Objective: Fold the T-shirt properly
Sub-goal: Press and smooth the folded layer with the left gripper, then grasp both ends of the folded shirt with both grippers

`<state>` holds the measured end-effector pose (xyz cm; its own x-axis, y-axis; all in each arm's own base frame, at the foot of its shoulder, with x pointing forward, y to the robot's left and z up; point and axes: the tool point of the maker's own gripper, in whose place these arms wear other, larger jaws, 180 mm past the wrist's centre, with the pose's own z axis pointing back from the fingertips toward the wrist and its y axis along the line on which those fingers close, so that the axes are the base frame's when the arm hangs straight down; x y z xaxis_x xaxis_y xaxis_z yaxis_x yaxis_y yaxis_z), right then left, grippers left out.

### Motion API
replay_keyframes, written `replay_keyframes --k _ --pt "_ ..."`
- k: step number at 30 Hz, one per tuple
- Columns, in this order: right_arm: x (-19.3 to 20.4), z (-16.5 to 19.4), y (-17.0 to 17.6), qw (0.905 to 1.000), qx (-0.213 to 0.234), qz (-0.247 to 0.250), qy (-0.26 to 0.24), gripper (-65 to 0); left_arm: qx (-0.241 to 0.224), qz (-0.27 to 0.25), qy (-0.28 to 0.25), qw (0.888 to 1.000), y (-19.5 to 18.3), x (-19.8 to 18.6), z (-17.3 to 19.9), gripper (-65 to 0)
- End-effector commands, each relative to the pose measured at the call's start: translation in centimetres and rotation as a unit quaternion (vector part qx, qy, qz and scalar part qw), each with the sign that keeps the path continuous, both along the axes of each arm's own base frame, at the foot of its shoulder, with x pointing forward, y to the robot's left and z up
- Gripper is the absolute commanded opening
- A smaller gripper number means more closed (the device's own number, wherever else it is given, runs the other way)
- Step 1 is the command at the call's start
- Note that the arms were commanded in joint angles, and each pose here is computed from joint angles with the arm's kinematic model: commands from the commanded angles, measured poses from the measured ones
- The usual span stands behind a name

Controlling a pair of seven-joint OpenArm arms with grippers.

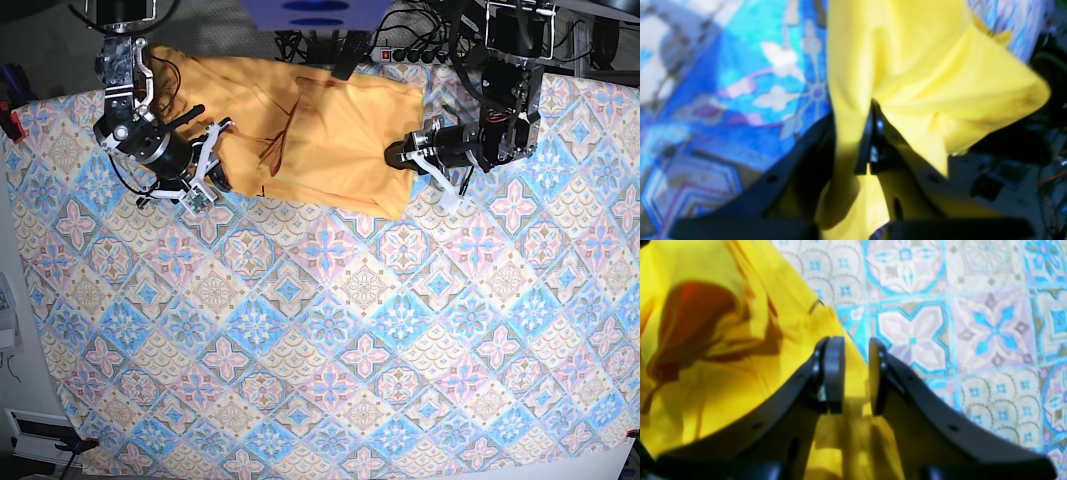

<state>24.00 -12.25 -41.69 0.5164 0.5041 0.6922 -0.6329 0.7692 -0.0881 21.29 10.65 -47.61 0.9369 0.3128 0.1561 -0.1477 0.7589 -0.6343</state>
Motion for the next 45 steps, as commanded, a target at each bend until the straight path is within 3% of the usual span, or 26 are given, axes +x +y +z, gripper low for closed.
replay_keyframes --k 1,9,14,20,25,30,35,45 --pt "0.7 1.4 -0.1 0.9996 0.010 -0.002 -0.024 -52.3 0.011 0.020 -0.019 1.000 1.9 1.3 0.8 -65.0" --pt "-0.2 2.0 -2.7 0.9989 -0.005 -0.035 -0.029 -52.1 0.037 0.096 -0.056 0.993 7.4 2.1 3.1 -65.0" --pt "-1.5 1.5 -2.3 0.9995 -0.006 -0.029 -0.015 -51.4 0.059 0.093 -0.086 0.990 8.8 2.5 4.9 -65.0" --pt "-2.9 0.5 -2.5 0.9993 -0.014 -0.031 0.015 -36.8 0.083 0.135 -0.099 0.982 12.5 1.9 6.1 -65.0" --pt "-2.8 1.3 -1.5 0.9962 0.061 -0.053 0.034 -28.6 0.091 0.133 -0.099 0.982 13.1 1.8 6.2 -65.0" --pt "-1.2 2.3 -1.4 0.9924 0.097 -0.062 0.041 -21.0 0.090 0.132 -0.099 0.982 13.0 1.8 6.2 -65.0" --pt "-1.0 1.1 -1.3 0.9875 0.123 -0.074 0.066 -19.8 0.091 0.132 -0.099 0.982 13.0 1.8 6.2 -65.0" --pt "-1.9 -2.2 -2.0 0.9795 0.131 -0.099 0.116 -20.1 0.091 0.131 -0.097 0.982 13.0 1.8 6.1 -65.0"
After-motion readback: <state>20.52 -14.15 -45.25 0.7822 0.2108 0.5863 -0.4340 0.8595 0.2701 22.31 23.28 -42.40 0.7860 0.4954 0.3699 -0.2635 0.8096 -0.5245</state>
